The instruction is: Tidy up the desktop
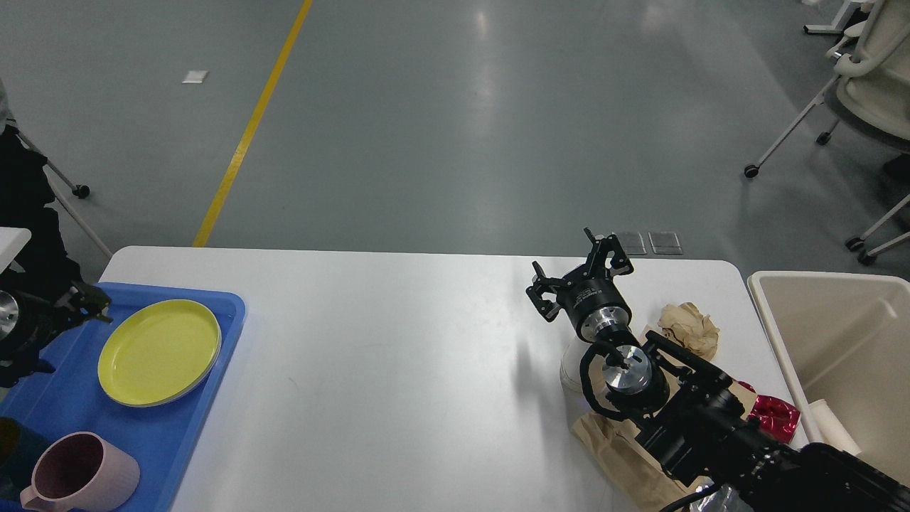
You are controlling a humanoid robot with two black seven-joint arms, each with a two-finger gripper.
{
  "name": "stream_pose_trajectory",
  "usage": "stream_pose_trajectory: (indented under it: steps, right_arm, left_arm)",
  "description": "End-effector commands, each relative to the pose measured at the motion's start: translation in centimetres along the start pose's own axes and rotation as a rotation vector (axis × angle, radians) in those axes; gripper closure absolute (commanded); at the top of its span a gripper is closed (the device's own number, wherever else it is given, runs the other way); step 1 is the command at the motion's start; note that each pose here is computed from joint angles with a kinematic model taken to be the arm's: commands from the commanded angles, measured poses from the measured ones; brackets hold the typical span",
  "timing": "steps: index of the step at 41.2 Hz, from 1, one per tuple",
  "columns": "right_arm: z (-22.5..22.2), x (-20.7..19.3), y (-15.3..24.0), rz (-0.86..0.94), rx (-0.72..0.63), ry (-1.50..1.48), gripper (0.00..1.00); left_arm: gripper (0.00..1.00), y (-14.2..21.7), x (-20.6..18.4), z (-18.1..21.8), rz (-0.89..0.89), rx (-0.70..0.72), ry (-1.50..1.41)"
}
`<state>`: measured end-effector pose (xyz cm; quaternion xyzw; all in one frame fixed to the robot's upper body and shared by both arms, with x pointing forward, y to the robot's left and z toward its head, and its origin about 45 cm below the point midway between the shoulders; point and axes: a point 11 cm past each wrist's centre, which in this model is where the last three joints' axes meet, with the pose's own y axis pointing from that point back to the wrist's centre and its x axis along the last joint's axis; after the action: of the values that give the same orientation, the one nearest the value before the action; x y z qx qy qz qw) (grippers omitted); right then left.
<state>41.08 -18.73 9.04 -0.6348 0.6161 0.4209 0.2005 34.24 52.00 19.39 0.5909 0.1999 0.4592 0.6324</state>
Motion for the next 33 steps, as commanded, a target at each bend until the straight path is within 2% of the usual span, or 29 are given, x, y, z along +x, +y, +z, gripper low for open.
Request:
stream_pose_trajectory:
  steps: [1,6,13,16,25,30,33]
  right_arm:
    - [0.0,0.0,0.0,0.000,0.000,0.000,0.00]
    - [0.0,0.0,0.0,0.001,0.000,0.001,0.00]
    - [0.0,0.0,0.0,0.000,0.000,0.000,0.00]
    - [0.0,0.0,0.0,0.001,0.000,0.001,0.00]
    - [0.0,0.0,0.0,0.001,0.000,0.001,0.00]
    - [0.0,0.0,0.0,0.001,0.000,0.001,0.00]
    - [0.0,0.1,0.0,0.003,0.001,0.001,0.00]
  left_arm:
    - [0.01,2.9,2.1,1.6,-0.028,-0.158,0.189]
    - [0.01,6.2,4.7,2.8,-0.031,-0.361,0.401]
    - [0.01,7.6,5.4,6.3,-0.072,-0.561,0.535]
    - [0.01,6.6,3.4,10.7,-0.153,-0.653,0.552]
    - [0.01,4.9,1.0,13.7,-0.258,-0.757,0.638]
    - [0.01,3.4,0.9,13.7,-0.249,-0.796,0.726]
    - [0.01,3.0,0.4,15.2,-0.255,-0.846,0.774]
